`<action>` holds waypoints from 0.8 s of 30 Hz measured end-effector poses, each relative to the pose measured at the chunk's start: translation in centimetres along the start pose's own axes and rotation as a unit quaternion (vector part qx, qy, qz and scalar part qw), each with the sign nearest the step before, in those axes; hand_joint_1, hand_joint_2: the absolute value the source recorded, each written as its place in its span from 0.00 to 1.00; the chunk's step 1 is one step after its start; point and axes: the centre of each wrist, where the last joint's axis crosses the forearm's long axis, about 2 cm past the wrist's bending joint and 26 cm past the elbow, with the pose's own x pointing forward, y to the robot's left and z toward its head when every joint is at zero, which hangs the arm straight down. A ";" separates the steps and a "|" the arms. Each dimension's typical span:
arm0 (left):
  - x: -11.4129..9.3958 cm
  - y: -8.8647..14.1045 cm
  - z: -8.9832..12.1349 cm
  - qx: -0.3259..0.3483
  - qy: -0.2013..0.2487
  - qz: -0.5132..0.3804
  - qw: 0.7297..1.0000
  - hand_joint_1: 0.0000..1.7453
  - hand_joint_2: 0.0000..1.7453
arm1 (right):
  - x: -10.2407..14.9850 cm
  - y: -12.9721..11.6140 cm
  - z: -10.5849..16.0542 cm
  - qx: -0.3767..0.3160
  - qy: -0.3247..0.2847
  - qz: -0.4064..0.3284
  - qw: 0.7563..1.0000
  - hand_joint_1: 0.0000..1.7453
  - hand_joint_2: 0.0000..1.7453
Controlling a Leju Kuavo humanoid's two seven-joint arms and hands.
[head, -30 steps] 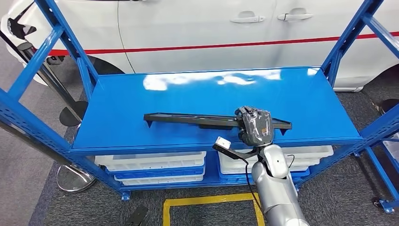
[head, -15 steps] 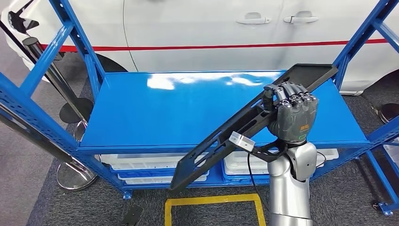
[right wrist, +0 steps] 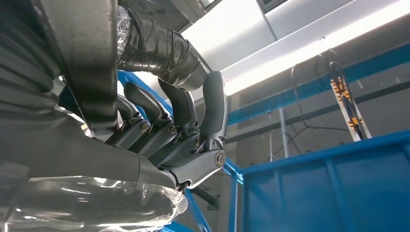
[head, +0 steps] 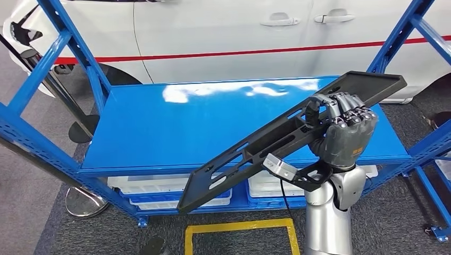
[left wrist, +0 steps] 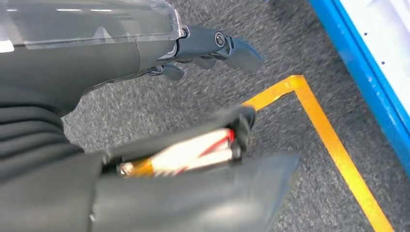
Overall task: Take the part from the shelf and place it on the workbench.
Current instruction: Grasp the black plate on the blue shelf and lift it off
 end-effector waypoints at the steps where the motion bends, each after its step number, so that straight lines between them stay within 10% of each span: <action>1: -0.1 0.0 0.0 -0.001 0.000 0.000 1.000 0.00 1.00 | 0.3 0.1 -0.2 -0.002 -0.003 -0.004 1.000 1.00 1.00; 24: -1.3 -1.0 0.9 -0.015 0.067 -0.014 0.998 0.00 1.00 | 10.9 6.0 3.2 0.115 0.066 -0.271 0.953 1.00 1.00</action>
